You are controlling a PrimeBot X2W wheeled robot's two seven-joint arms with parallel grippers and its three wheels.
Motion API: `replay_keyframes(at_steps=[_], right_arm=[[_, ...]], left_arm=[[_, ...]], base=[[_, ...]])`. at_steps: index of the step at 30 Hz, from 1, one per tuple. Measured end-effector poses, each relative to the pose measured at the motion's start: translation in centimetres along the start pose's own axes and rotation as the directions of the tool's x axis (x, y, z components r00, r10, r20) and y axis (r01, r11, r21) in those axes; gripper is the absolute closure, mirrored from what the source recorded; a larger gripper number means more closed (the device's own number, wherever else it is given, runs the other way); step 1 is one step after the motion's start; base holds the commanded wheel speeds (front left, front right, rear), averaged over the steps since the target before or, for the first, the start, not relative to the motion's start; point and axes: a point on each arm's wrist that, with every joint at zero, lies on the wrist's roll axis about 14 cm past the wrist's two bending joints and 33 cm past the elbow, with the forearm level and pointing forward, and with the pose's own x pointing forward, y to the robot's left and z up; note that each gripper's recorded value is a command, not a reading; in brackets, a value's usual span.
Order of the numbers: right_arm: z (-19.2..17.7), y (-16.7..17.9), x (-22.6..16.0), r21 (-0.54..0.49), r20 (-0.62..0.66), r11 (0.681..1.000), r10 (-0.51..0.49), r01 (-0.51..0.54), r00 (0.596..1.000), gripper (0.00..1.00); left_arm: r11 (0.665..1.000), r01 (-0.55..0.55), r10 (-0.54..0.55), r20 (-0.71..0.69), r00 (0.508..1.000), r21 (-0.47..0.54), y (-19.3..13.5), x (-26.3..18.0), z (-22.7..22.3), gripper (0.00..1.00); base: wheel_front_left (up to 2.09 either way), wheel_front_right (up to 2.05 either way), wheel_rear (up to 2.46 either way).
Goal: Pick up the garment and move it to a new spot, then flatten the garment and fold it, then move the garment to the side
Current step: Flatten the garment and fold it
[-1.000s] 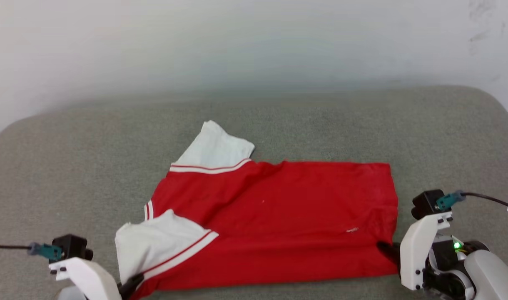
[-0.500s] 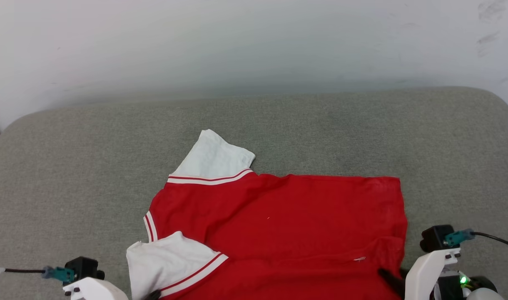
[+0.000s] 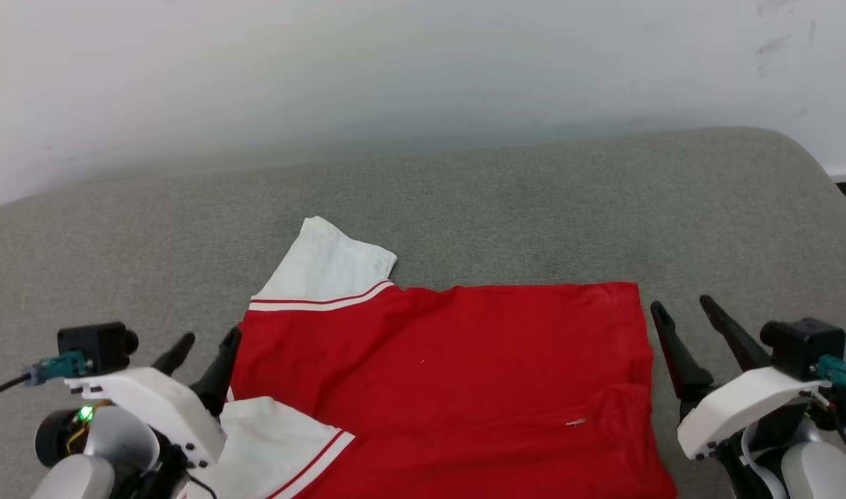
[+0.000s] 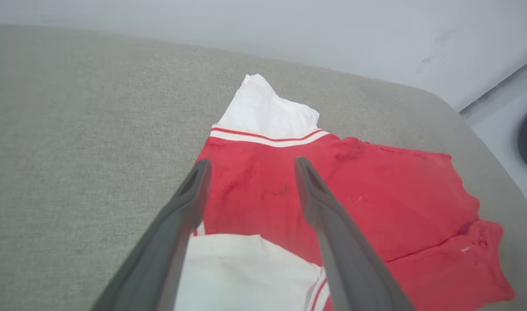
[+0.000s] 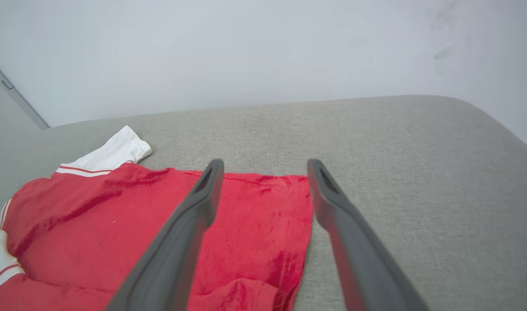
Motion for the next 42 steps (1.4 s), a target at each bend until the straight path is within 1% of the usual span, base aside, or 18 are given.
replay_keyframes(at_steps=[5, 9, 13, 15, 18, 20, 21, 22, 24, 30, 32, 36, 39, 40, 41, 42], right_arm=[[2.4, -0.2, 0.9, -0.007, 0.086, 0.999, -0.031, 0.031, 0.996, 0.0], [3.1, -0.6, 2.0, -0.009, 0.111, 0.998, -0.053, 0.054, 0.992, 0.0], [2.8, -0.9, 3.2, -0.005, 0.103, 0.998, -0.068, 0.069, 0.992, 0.0], [2.5, -1.3, 3.7, 0.003, 0.094, 0.997, -0.083, 0.083, 0.992, 0.0], [1.8, -1.9, 3.9, 0.013, 0.076, 0.995, -0.103, 0.102, 0.992, 0.0], [1.5, -2.2, 4.0, 0.023, 0.072, 0.993, -0.117, 0.116, 0.991, 0.0], [1.3, -2.4, 4.0, 0.024, 0.069, 0.992, -0.123, 0.122, 0.99, 0.0], [0.4, -3.0, 3.9, 0.037, 0.046, 0.989, -0.143, 0.141, 0.989, 0.0], [-0.2, -3.4, 3.9, 0.045, 0.036, 0.987, -0.156, 0.154, 0.987, 0.0], [-2.7, -4.3, 3.9, 0.071, -0.016, 0.98, -0.184, 0.185, 0.983, 0.0], [-3.4, -4.6, 4.0, 0.088, -0.029, 0.977, -0.194, 0.196, 0.981, 0.0], [-5.0, -5.5, 3.5, 0.105, -0.064, 0.967, -0.225, 0.231, 0.972, 0.0], [-5.6, -6.1, 3.4, 0.107, -0.076, 0.962, -0.242, 0.249, 0.967, 0.0], [-5.6, -6.2, 3.4, 0.107, -0.078, 0.962, -0.244, 0.252, 0.967, 0.0], [-5.6, -6.2, 3.4, 0.107, -0.078, 0.962, -0.244, 0.252, 0.967, 0.0], [-5.6, -6.3, 3.5, 0.108, -0.077, 0.961, -0.246, 0.253, 0.966, 0.0]], left_arm=[[0.996, 0.024, -0.036, 0.148, 0.988, 0.084, -1.8, 3.0, 3.8, 0.0], [0.992, 0.058, -0.076, 0.165, 0.983, 0.111, -2.9, 6.3, 5.0, 0.0], [0.986, 0.1, -0.11, 0.075, 0.991, 0.13, -3.2, 10.4, 4.4, 0.0], [0.985, 0.123, -0.126, 0.02, 0.992, 0.117, -3.3, 12.5, 4.3, 0.0], [0.98, 0.151, -0.137, -0.109, 0.984, 0.128, -3.0, 15.3, 3.4, 0.0], [0.978, 0.156, -0.124, -0.213, 0.969, 0.141, -2.4, 16.7, 2.4, 0.0], [0.975, 0.16, -0.115, -0.268, 0.957, 0.153, -2.1, 17.3, 1.8, 0.0], [0.97, 0.163, -0.075, -0.418, 0.905, 0.181, -1.0, 18.8, 0.3, 0.0], [0.966, 0.162, -0.041, -0.501, 0.865, 0.2, -0.3, 19.6, -0.7, 0.0], [0.964, 0.149, 0.028, -0.647, 0.762, 0.218, 1.3, 21.7, -3.5, 0.0], [0.965, 0.144, 0.053, -0.7, 0.712, 0.219, 2.0, 22.0, -5.1, 0.0], [0.973, 0.13, 0.067, -0.775, 0.629, 0.19, 2.4, 22.4, -7.1, 0.0], [0.981, 0.111, 0.065, -0.812, 0.58, 0.157, 2.4, 22.4, -8.0, 0.0], [0.983, 0.107, 0.063, -0.818, 0.572, 0.15, 2.3, 22.3, -8.0, 0.2], [0.983, 0.107, 0.063, -0.818, 0.572, 0.15, 2.3, 22.3, -8.0, 0.68], [0.984, 0.104, 0.061, -0.818, 0.572, 0.146, 2.3, 22.3, -8.0, 1.0]], base=[[0.0, 0.0, 0.0], [0.0, 0.0, 0.0], [0.0, 0.0, 0.0], [0.0, 0.0, 0.0], [0.0, 0.0, 0.0], [0.0, 0.0, 0.0], [0.0, 0.0, 0.0], [0.0, 0.0, 0.0], [0.0, 0.0, 0.0], [0.0, 0.0, 0.0], [0.0, 0.0, 0.0], [0.0, 0.0, 0.0], [0.0, 0.0, 0.0], [0.0, 0.0, 0.0], [0.0, 0.0, 0.0], [0.0, 0.0, 0.0]])
